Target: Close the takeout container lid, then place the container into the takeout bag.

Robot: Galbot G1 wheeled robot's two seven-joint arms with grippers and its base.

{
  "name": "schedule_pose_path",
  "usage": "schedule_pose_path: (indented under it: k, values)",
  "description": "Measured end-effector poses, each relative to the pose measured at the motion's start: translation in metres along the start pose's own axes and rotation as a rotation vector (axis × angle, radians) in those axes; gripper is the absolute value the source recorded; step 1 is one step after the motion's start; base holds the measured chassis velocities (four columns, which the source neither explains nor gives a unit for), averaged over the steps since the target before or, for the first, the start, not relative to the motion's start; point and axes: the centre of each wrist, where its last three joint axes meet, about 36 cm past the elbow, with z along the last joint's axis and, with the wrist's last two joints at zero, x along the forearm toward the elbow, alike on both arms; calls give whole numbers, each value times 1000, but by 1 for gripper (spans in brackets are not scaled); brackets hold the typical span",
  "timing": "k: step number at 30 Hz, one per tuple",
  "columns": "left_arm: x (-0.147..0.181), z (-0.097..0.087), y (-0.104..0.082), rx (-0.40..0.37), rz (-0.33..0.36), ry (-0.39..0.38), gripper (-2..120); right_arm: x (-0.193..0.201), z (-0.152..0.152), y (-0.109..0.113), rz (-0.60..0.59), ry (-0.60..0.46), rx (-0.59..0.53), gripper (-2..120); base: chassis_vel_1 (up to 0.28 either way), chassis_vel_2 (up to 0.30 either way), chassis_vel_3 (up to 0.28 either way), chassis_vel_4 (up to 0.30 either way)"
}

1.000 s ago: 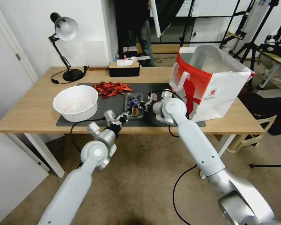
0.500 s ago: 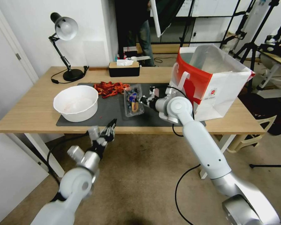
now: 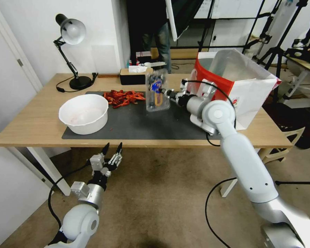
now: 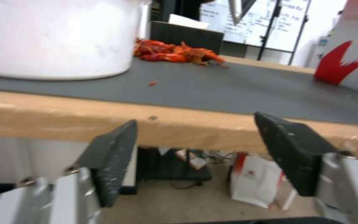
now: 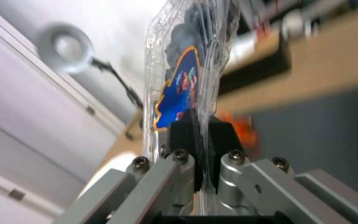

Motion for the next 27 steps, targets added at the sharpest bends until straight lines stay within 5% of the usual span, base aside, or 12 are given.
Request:
schedule_pose_path:
  k: [6, 12, 19, 27]
  values:
    - [12, 12, 3, -15, -53, 4, 99, 23, -38, 0, 34, -295, 297, 0, 0, 0, 0, 0]
    - [16, 14, 5, -9, -68, 4, 100, 42, -79, -12, 181, -501, 568, 0, 0, 0, 0, 0]
    - [19, 15, 1, 9, -68, 3, 100, 69, -102, -41, 408, -552, 733, 0, 0, 0, 0, 0]
    - [17, 11, -4, 23, -56, -6, 100, 93, -88, -54, 538, -470, 688, 2, 0, 0, 0, 0]
